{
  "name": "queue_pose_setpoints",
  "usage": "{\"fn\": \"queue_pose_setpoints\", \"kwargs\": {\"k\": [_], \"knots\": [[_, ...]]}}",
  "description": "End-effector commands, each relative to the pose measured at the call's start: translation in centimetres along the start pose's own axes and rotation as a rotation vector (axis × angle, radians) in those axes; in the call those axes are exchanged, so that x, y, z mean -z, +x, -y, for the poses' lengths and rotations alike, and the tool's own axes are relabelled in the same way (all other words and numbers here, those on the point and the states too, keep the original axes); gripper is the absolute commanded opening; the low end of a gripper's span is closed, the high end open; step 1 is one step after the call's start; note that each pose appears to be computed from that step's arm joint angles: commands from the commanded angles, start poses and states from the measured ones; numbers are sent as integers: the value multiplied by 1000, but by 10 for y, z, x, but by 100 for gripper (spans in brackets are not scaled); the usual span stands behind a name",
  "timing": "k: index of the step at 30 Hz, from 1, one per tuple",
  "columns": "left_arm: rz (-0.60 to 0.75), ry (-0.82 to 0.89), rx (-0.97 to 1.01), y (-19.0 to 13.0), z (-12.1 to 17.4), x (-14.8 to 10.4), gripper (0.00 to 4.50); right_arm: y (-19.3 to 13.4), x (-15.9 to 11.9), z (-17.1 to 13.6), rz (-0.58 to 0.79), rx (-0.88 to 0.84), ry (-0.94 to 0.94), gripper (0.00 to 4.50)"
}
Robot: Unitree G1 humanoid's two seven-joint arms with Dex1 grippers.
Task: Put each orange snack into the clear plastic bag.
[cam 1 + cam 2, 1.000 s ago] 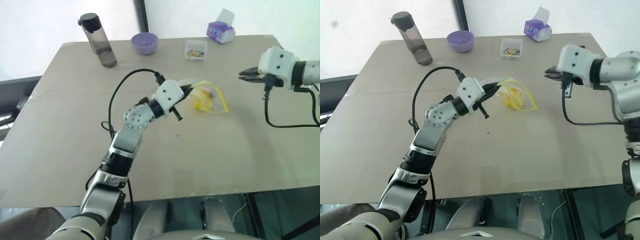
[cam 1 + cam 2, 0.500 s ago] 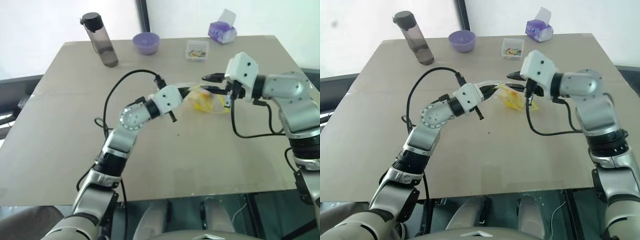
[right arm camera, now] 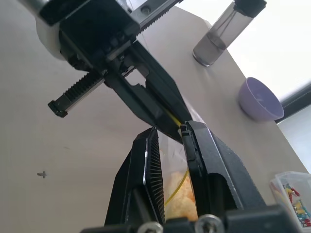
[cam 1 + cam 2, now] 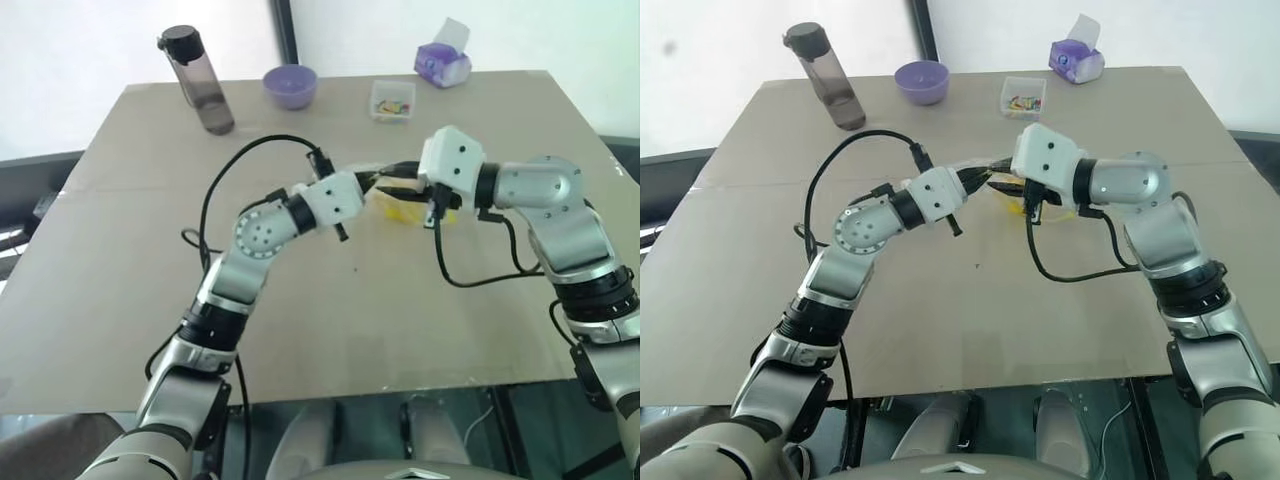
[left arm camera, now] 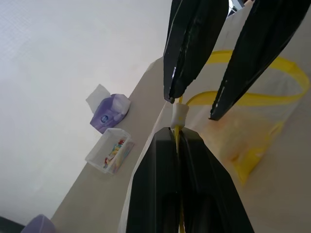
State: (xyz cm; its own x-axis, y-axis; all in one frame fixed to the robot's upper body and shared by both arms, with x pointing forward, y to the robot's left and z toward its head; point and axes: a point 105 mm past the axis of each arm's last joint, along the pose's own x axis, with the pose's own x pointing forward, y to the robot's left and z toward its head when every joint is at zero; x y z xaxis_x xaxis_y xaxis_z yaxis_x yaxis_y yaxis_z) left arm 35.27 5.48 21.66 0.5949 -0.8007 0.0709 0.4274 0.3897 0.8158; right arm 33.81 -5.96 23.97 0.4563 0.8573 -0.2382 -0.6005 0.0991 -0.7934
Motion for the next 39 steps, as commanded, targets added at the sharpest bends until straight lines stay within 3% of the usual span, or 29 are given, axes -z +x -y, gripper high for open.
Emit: {"fn": "queue_pose_setpoints", "kwargs": {"k": [1,39], "knots": [[74,142,13,1,-6,-26,0,-2,-4,9,-6,14,-77,86],[36,146,14,-2,-2,-14,0,-9,-9,19,4,17,-145,86]]}}
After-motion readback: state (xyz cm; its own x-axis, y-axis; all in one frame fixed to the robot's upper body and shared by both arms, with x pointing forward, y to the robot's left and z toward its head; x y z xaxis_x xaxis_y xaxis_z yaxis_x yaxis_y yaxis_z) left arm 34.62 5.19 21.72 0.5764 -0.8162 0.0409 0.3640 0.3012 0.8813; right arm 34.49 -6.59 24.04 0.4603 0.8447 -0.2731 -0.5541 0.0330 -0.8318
